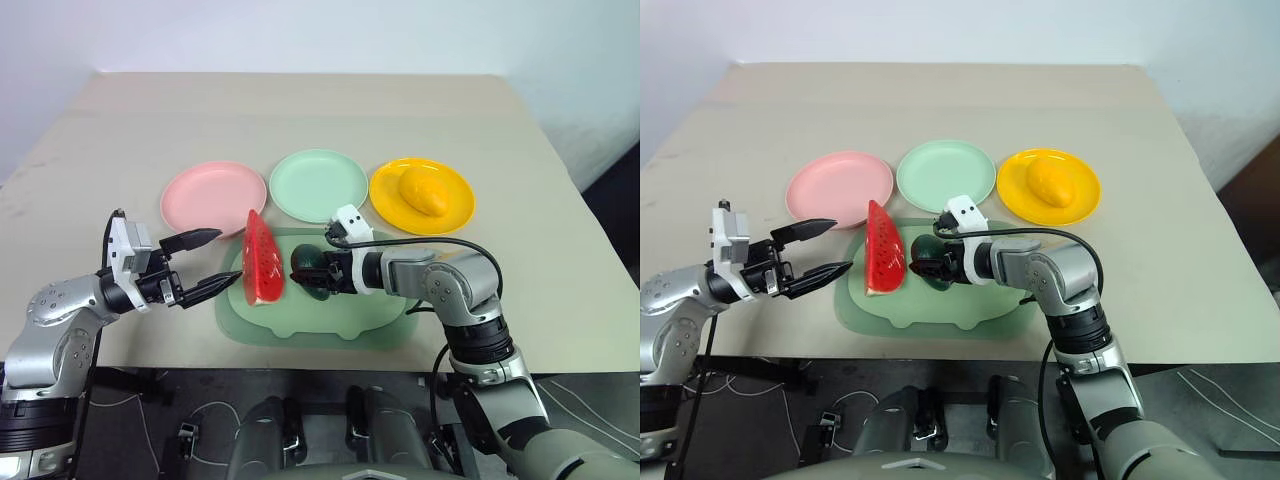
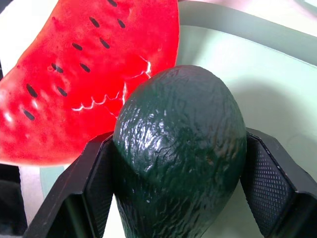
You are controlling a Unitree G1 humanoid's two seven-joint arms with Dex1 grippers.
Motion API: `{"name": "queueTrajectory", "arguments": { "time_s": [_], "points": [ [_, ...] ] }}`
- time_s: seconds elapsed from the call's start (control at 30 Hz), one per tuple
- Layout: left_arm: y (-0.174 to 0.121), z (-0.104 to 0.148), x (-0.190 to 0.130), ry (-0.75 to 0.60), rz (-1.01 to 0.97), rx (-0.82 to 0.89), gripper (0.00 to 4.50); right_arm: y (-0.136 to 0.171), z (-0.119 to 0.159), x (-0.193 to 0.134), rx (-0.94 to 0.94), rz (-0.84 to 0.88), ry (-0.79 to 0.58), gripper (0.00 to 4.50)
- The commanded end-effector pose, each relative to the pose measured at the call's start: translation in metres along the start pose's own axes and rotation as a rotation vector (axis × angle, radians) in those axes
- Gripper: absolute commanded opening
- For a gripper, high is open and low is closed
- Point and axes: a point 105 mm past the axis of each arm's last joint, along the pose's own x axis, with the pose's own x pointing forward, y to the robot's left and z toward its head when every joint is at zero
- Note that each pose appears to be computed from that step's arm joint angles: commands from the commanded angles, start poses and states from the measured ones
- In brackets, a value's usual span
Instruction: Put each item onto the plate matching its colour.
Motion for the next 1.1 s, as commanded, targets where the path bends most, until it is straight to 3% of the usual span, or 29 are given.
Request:
{"name": "queueTrajectory", "arguments": {
  "time_s": [0.03,0.2,0.33,0.5,0.83,0.97,1.1],
  "points": [
    [0.003,0.013,-0.006,-0.017,0.026,0.059,4.50,0.010,0.035,-0.021,-0.098,0.038,-0.103,3.21],
    [0.003,0.014,-0.009,-0.014,0.038,0.062,4.50,-0.015,0.083,-0.040,-0.149,-0.069,-0.224,3.21],
    [0.000,0.013,-0.011,-0.013,0.051,0.061,4.50,-0.045,0.106,-0.030,-0.182,-0.146,-0.241,3.21],
    [-0.004,0.014,-0.015,-0.008,0.066,0.059,4.50,-0.068,0.119,-0.005,-0.198,-0.198,-0.234,3.21],
    [-0.011,0.014,-0.020,0.001,0.093,0.058,4.50,-0.072,0.130,0.038,-0.214,-0.239,-0.229,3.21],
    [-0.011,0.015,-0.019,0.001,0.099,0.060,4.50,-0.072,0.132,0.044,-0.208,-0.262,-0.240,4.47],
    [-0.011,0.015,-0.018,0.000,0.098,0.060,4.50,-0.074,0.133,0.044,-0.212,-0.276,-0.245,4.47]
  ]
}}
